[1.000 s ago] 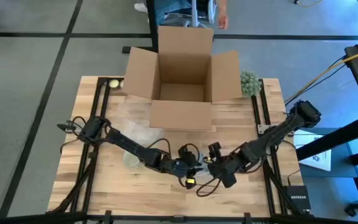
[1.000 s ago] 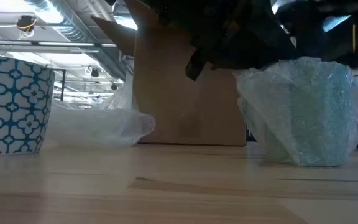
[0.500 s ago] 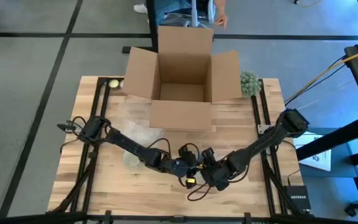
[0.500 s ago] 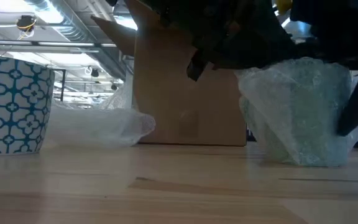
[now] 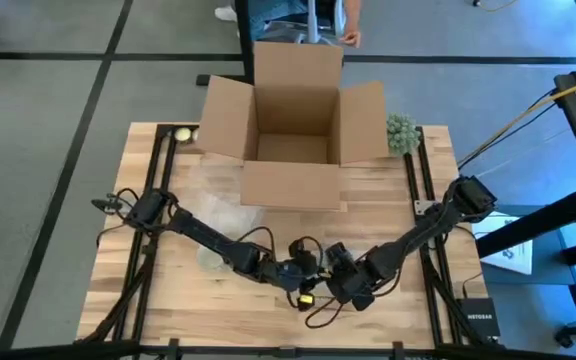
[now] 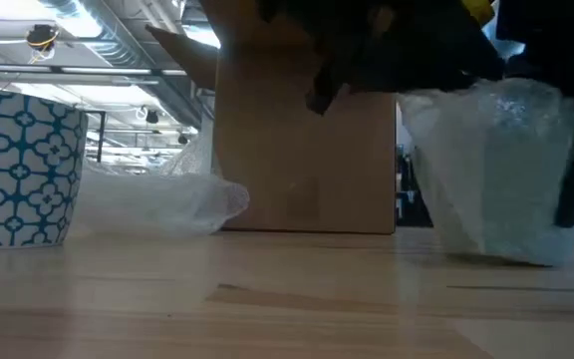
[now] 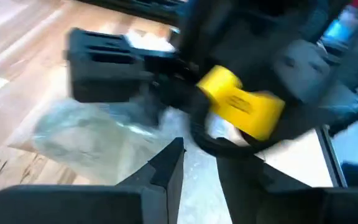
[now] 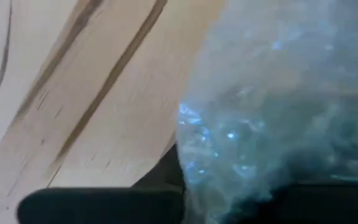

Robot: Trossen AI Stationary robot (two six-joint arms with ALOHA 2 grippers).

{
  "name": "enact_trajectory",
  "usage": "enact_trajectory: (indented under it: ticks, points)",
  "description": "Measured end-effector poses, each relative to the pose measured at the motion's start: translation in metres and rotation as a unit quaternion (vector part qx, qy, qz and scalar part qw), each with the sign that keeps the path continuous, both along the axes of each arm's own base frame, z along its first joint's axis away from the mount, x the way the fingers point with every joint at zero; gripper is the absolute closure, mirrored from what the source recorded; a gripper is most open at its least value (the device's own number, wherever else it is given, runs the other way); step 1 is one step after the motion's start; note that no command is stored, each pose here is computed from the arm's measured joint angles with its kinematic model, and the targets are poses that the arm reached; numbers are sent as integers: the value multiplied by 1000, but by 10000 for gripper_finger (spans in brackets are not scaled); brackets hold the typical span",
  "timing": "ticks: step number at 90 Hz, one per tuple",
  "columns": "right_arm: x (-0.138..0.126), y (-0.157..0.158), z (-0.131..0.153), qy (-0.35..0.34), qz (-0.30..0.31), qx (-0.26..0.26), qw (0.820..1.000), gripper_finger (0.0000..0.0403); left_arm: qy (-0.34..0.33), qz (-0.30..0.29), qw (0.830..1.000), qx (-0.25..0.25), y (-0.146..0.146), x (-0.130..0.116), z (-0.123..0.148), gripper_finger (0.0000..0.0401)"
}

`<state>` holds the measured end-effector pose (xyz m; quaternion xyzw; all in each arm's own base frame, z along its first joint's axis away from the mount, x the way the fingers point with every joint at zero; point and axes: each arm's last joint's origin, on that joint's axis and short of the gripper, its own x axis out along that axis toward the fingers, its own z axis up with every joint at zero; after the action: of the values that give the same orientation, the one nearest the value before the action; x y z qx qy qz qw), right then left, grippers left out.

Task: Wrap mug
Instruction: Put the green mug into the box

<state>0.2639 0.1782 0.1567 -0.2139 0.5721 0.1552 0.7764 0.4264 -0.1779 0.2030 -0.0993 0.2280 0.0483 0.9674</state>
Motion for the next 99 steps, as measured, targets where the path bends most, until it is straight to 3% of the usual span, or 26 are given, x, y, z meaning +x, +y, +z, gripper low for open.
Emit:
enact_trajectory:
  ticks: [26,50,80,99]
  points:
    - [-3,14,21,4,17,-7,1000,393,-2,-23,1000,4,-21,-39,60,323]
    - [12,26,69,-24,24,2,999,393,86,11,996,21,-25,-93,86,323]
    - [31,32,173,-146,54,0,988,393,173,23,984,44,-34,-133,84,323]
    - [40,-2,251,-245,29,-41,968,393,170,13,984,45,-39,-138,86,323]
